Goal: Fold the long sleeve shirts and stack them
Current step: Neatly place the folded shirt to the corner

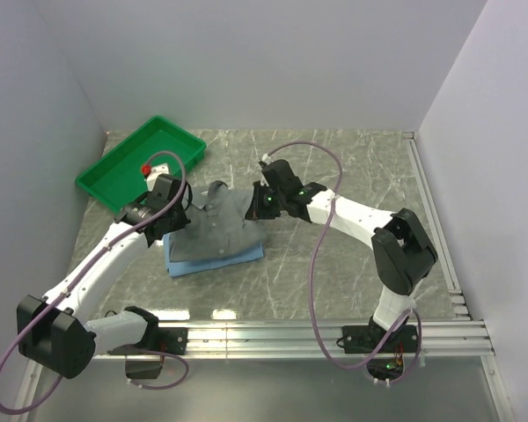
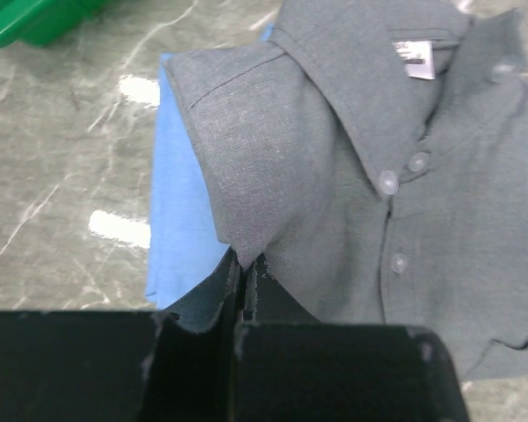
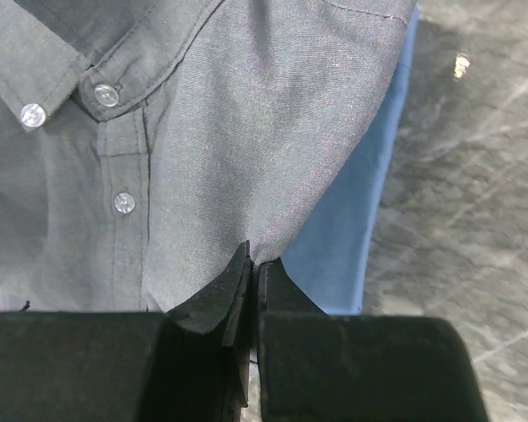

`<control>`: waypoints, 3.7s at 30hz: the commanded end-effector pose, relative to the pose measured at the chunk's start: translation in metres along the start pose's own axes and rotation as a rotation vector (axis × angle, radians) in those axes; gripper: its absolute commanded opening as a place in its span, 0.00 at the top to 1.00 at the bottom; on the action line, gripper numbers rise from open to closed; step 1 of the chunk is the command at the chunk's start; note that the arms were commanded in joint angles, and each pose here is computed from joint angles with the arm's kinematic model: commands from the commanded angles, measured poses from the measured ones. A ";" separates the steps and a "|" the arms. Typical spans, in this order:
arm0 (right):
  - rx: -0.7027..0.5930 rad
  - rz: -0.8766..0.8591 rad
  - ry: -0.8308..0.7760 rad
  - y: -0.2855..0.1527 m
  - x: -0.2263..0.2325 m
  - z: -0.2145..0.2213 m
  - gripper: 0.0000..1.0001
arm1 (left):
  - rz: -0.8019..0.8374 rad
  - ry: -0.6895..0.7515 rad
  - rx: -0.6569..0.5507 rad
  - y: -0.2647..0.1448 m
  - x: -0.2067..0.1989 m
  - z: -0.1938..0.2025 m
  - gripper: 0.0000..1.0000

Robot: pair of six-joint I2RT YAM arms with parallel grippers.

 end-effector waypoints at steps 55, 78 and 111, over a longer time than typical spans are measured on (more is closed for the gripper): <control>-0.051 0.132 -0.052 0.012 0.006 0.026 1.00 | -0.089 -0.088 0.087 0.047 0.017 0.040 0.90; 0.030 -0.141 0.060 -0.009 0.021 0.035 0.52 | 0.181 -0.249 0.153 0.026 -0.009 0.042 0.57; -0.066 -0.193 -0.023 -0.068 -0.002 0.015 0.47 | 0.233 0.158 -0.081 0.102 -0.079 -0.063 0.54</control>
Point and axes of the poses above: each gripper's point midway between its finger pads, its own y axis out along the fingers, its own x axis along the line the jaws close on, z = x × y, the point moved 8 cm from there along -y, back along the fingers, and after that the axes turned 11 degrees about y, right-handed, at the moved point
